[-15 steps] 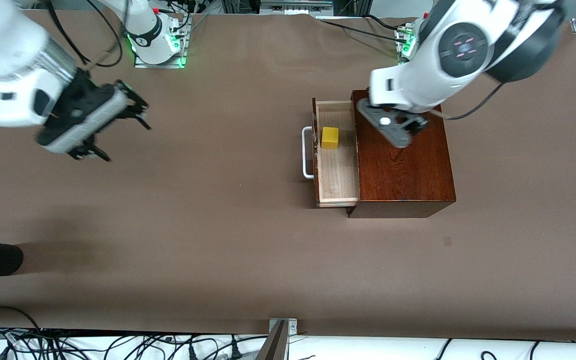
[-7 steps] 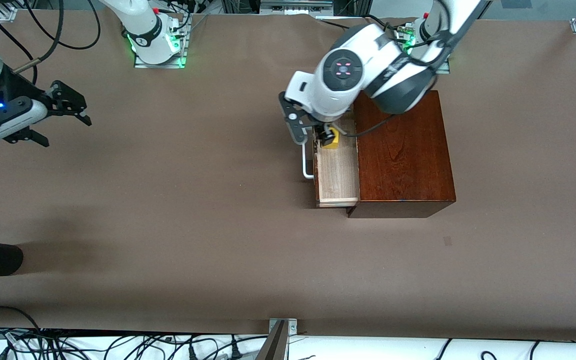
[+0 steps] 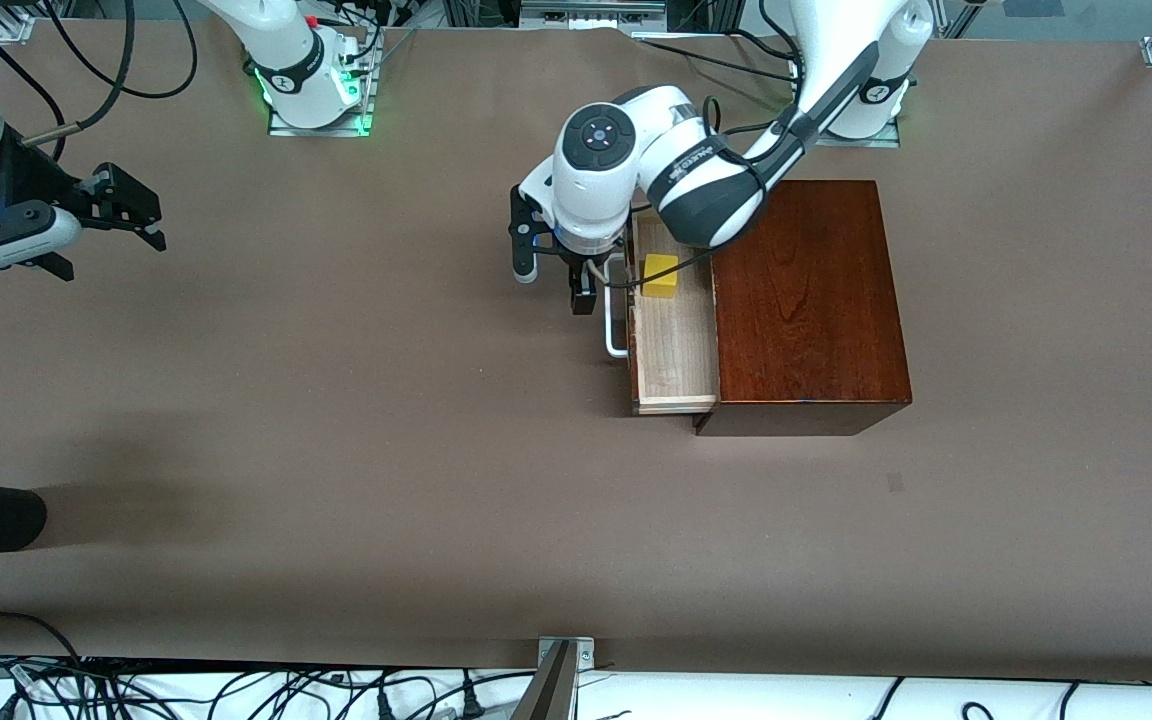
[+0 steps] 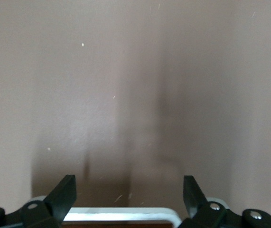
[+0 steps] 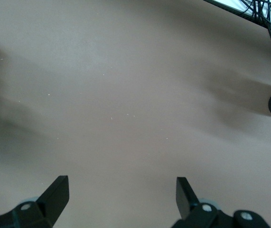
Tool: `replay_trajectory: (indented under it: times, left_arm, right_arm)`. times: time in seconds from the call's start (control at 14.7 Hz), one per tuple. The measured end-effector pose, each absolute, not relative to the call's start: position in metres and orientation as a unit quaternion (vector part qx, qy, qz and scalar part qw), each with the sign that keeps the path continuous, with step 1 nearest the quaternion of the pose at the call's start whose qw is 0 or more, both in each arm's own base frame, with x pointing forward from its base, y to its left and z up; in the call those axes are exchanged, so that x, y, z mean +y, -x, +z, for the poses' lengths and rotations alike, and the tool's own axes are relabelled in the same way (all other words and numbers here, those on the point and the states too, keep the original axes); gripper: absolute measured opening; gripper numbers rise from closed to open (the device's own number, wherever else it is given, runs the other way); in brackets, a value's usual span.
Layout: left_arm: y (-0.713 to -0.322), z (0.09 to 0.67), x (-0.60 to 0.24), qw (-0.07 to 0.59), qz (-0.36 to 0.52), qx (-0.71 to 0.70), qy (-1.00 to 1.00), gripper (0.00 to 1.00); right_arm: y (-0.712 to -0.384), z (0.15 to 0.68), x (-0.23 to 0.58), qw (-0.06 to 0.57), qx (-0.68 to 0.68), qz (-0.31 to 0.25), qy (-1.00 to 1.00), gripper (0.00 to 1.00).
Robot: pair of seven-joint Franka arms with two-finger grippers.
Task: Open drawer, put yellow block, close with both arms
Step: 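Push the drawer front inward with the left gripper to close it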
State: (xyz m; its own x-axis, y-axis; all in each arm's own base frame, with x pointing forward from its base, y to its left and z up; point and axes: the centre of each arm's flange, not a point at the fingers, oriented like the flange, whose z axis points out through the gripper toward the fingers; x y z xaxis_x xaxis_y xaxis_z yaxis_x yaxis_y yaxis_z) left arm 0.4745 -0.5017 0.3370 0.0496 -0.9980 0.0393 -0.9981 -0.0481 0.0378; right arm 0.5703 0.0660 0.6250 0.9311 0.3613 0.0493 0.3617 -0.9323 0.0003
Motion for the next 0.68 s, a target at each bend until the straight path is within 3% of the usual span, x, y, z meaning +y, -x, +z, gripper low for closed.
replay_trajectory:
  times: [0.48, 0.68]
  left_arm:
    - [-0.488, 0.297, -0.488, -0.01, -0.03, -0.716, -0.697, 1.0]
    - [-0.497, 0.295, -0.463, -0.021, -0.087, -0.71, -0.698, 1.0]
  right_arm:
    - [-0.571, 0.623, 0.067, 0.003, -0.182, -0.023, 0.983, 1.0]
    - [-0.571, 0.628, 0.066, 0.003, -0.181, -0.029, 0.983, 1.0]
